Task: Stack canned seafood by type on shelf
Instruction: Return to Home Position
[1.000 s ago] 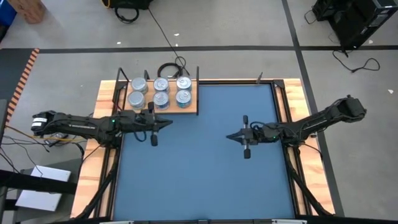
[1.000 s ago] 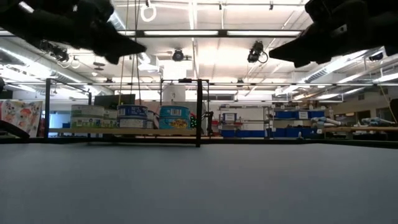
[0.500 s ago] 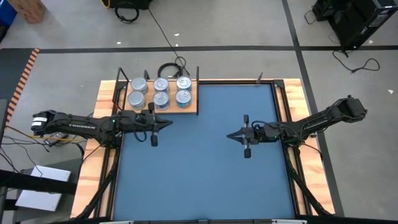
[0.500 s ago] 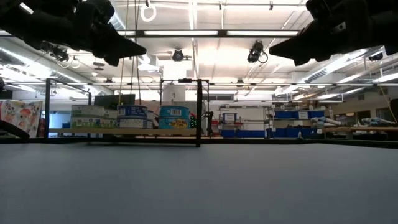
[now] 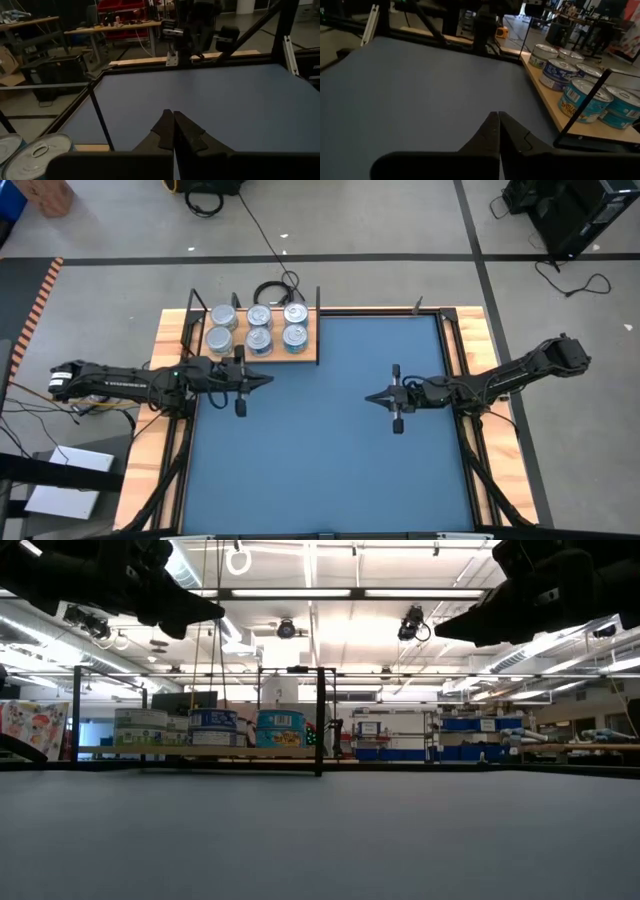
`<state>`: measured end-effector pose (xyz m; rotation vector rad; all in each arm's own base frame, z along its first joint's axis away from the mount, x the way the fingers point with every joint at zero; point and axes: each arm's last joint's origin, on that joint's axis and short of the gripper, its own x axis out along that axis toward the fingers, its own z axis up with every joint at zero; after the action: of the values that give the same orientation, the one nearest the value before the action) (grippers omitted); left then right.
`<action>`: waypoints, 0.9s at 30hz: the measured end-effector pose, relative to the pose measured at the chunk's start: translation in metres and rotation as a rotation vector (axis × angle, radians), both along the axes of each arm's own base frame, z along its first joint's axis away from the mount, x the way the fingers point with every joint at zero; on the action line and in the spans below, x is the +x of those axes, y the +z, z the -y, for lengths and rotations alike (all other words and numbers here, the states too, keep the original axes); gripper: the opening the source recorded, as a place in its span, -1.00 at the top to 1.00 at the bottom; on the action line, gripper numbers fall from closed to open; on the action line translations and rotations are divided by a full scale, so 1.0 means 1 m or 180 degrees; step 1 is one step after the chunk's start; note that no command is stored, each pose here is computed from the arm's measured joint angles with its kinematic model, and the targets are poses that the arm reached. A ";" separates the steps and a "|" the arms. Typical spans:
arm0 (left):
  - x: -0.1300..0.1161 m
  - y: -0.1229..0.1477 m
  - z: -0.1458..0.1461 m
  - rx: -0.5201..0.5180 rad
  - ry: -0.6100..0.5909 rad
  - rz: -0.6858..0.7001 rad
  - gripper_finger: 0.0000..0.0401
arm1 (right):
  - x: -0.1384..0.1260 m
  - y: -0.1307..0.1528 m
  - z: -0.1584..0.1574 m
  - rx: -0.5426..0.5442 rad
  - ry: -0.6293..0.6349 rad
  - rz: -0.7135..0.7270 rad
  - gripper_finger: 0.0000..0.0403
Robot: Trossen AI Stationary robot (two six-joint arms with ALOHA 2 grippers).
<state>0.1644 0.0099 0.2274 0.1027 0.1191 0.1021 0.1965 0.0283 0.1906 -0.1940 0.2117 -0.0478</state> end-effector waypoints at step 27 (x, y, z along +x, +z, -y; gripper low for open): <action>-0.029 -0.028 0.001 -0.0079 0.0033 0.0374 1.00 | -0.063 -0.022 0.008 0.0310 0.0123 0.0767 1.00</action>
<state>0.1355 0.0087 0.1995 0.0710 0.0037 0.1167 0.1333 0.0202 0.1682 -0.0940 -0.0299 -0.0220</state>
